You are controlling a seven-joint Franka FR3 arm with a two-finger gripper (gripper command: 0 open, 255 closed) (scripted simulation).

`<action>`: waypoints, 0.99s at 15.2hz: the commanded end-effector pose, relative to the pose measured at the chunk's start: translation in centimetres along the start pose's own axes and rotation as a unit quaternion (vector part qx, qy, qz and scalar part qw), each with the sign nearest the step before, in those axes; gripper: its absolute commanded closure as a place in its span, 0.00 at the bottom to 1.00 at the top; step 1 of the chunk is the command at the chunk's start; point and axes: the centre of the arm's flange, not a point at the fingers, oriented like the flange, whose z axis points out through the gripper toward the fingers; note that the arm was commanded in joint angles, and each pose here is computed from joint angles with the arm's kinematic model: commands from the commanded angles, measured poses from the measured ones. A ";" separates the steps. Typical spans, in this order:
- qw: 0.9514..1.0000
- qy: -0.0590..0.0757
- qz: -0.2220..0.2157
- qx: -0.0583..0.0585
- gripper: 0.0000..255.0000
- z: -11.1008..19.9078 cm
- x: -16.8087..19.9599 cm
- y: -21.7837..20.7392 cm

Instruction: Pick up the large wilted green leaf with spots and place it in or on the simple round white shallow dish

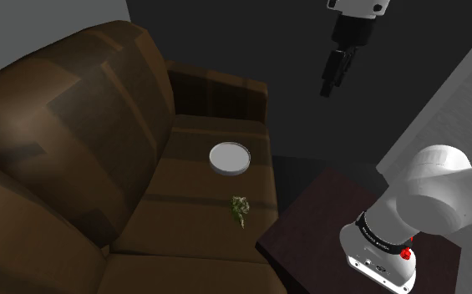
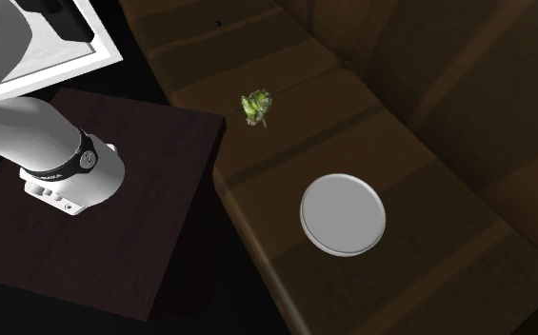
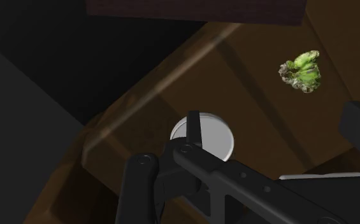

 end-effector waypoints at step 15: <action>0.998 -0.006 0.025 -0.060 0.00 14.3 3.6 -13.2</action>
